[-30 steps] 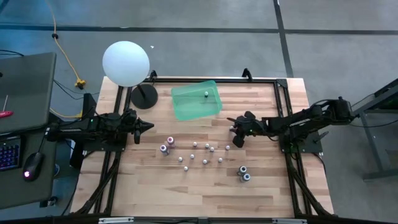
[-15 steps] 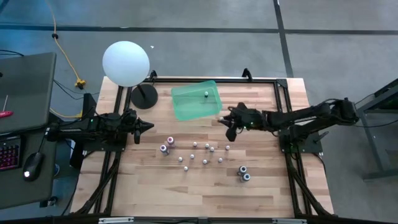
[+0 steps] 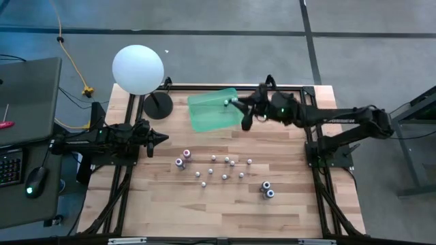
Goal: Pick & Place food coloring
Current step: Put the small blue dye bottle in the green bin
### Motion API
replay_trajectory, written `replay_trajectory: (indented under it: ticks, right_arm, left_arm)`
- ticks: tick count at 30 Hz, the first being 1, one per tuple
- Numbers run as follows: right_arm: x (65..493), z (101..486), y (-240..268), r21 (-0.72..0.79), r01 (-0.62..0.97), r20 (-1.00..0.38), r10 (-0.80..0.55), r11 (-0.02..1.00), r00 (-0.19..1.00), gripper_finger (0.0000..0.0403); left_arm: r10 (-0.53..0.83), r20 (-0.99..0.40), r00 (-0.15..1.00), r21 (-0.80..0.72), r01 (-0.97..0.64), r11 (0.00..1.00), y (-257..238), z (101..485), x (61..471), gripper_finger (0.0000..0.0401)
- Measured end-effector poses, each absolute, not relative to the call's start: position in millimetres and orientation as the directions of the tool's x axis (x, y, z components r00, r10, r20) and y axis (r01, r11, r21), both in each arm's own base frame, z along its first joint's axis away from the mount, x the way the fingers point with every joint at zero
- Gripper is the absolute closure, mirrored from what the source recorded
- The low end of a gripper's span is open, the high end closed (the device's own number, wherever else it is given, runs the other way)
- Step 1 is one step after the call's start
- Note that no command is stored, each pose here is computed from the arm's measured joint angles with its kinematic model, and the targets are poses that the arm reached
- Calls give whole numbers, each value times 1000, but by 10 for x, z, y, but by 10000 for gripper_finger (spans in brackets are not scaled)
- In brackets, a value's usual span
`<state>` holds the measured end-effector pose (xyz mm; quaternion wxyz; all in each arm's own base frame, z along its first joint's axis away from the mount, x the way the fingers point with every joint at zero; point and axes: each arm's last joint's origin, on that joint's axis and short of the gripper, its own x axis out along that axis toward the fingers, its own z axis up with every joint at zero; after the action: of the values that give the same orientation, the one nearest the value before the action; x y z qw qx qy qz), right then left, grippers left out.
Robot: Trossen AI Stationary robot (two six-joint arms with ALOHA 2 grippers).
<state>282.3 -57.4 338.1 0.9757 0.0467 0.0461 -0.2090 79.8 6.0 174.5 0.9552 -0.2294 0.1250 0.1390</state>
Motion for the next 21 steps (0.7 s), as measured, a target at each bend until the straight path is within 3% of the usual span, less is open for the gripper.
replay_trajectory:
  ticks: [6, 15, 21]
  right_arm:
    - [3036, 3653, -867, -29, 396, -170, -395, 918, 903, 322]
    - [3535, 3825, -1327, 64, 324, -365, -280, 944, 888, 321]
    - [3886, 3732, -1632, 115, 281, -524, -182, 953, 832, 321]
  left_arm:
    - [208, -301, 931, -404, -322, 856, 60, 1747, 799, 401]
    - [208, -302, 931, -405, -322, 856, 60, 1746, 798, 401]
    - [208, -302, 930, -405, -323, 855, 60, 1746, 798, 401]
